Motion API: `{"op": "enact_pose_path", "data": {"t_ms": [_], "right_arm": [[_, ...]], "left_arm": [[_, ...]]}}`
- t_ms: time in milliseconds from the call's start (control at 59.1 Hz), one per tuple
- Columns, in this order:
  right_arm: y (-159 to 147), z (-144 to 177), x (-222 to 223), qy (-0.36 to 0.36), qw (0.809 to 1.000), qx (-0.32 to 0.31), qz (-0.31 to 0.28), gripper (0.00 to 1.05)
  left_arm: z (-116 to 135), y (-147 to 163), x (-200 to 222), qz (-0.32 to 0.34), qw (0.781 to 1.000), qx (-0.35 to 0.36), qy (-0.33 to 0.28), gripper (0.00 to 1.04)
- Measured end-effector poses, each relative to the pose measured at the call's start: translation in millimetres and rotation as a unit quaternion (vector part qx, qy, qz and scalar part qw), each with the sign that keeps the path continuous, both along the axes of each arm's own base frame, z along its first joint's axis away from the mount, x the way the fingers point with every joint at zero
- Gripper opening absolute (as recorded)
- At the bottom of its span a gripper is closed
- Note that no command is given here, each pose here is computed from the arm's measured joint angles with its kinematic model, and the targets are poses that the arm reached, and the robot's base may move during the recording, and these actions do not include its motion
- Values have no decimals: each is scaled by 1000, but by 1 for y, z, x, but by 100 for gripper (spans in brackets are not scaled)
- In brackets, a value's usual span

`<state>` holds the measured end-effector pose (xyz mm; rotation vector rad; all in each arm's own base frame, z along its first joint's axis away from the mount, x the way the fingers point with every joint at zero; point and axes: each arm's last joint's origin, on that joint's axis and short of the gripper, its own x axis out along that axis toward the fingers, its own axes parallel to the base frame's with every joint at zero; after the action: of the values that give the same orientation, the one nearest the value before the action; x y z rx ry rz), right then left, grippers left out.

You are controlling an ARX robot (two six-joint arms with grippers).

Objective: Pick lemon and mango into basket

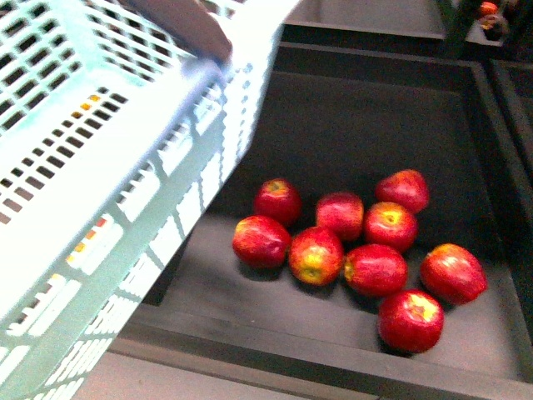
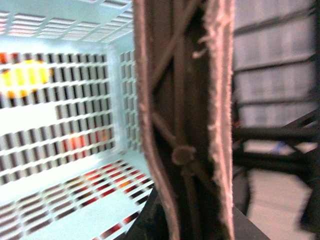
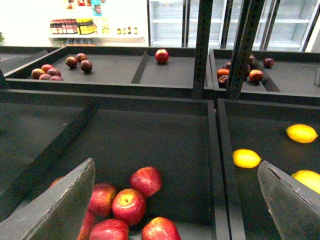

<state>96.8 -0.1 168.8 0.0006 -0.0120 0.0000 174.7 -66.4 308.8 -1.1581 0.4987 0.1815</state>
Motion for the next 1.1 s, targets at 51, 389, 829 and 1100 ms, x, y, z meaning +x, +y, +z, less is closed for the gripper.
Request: {"op": "enact_pose_path", "data": {"t_ms": [51, 389, 829, 1100], "right_arm": [[0, 0, 0, -1, 1000, 0, 1, 96], [0, 0, 0, 0, 1000, 0, 0, 96], [0, 0, 0, 0, 1000, 0, 0, 96], [0, 0, 0, 0, 1000, 0, 0, 96]], "left_arm": [[0, -4, 7, -40, 996, 55, 49, 5], [-8, -51, 80, -163, 976, 135, 48, 5], [-30, -103, 164, -242, 963, 98, 67, 5], [-14, -158, 169, -362, 929, 75, 30, 5]]}}
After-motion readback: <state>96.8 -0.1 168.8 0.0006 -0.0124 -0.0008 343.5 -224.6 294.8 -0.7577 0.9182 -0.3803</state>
